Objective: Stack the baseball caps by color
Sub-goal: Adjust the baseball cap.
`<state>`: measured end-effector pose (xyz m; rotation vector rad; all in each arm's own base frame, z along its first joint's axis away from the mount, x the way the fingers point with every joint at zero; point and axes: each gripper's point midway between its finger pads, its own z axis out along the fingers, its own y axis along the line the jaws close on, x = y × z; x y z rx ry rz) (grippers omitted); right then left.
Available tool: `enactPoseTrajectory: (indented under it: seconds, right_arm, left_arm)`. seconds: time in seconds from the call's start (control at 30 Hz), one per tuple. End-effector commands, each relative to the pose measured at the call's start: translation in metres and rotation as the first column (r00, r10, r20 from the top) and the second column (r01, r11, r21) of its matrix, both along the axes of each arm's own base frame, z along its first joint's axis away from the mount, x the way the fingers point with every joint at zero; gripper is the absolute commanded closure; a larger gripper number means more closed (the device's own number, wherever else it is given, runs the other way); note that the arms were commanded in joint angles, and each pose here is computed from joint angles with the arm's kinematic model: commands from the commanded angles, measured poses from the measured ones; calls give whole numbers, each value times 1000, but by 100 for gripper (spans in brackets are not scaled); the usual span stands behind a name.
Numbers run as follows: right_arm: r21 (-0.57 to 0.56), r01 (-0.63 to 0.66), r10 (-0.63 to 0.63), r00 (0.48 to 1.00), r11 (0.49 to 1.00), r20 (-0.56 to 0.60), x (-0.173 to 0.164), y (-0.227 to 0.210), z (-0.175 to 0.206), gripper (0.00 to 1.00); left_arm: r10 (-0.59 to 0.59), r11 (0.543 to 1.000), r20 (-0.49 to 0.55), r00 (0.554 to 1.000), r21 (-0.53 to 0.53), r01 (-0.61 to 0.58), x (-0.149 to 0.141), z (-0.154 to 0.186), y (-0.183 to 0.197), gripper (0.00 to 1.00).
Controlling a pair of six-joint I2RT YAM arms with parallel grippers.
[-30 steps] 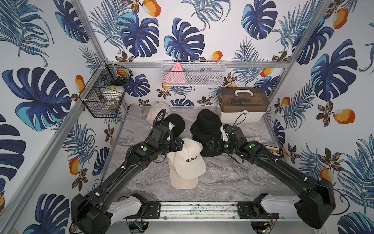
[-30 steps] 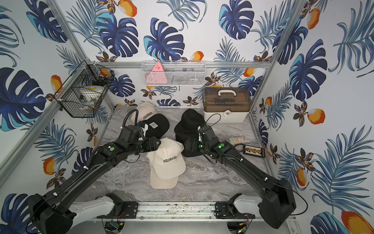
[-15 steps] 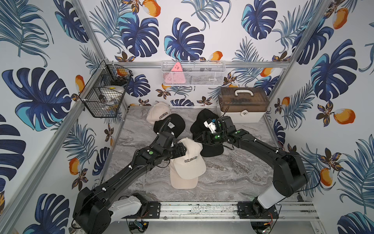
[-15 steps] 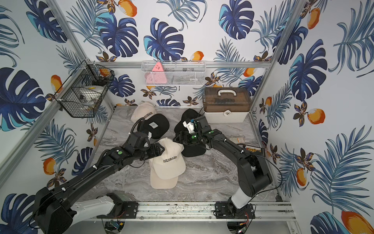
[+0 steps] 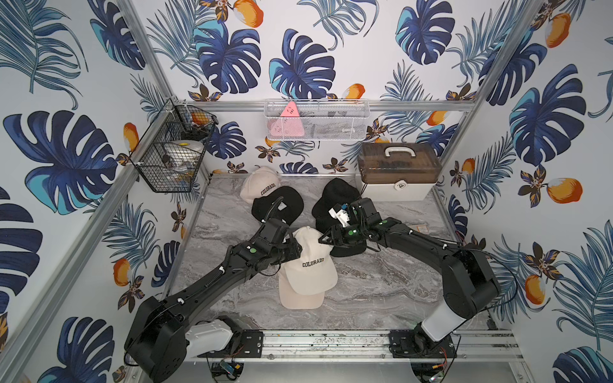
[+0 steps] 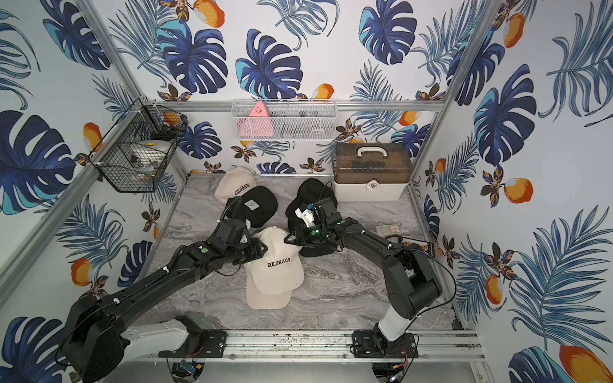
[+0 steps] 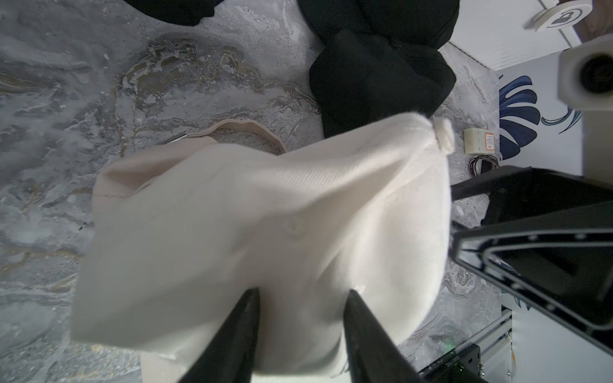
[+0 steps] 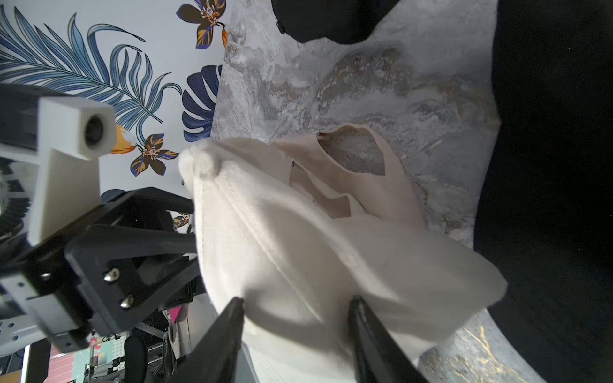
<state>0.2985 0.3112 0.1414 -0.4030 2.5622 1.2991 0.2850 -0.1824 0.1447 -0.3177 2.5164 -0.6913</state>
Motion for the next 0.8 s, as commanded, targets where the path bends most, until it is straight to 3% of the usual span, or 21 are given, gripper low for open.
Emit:
enactPoseTrajectory:
  seconds: [0.0,0.13,0.27,0.53,0.77]
  right_arm:
    - [18,14,-15,1000,1000,23,4,2,4,63]
    - [15,35,-35,999,999,30,5,0,9,82]
    - [26,68,-70,996,997,56,6,-4,24,100]
    - [58,168,-172,983,984,59,-5,-13,55,100]
    - [29,177,-179,979,984,100,-52,9,64,100]
  left_arm:
    - [12,1000,45,999,6,-12,7,10,2,71]
    - [3,1000,38,999,27,-4,6,12,3,91]
    - [0,999,41,999,45,-2,4,17,7,100]
    - [18,992,40,999,124,-22,-3,35,26,100]
    - [127,961,21,992,244,-128,-13,29,67,100]
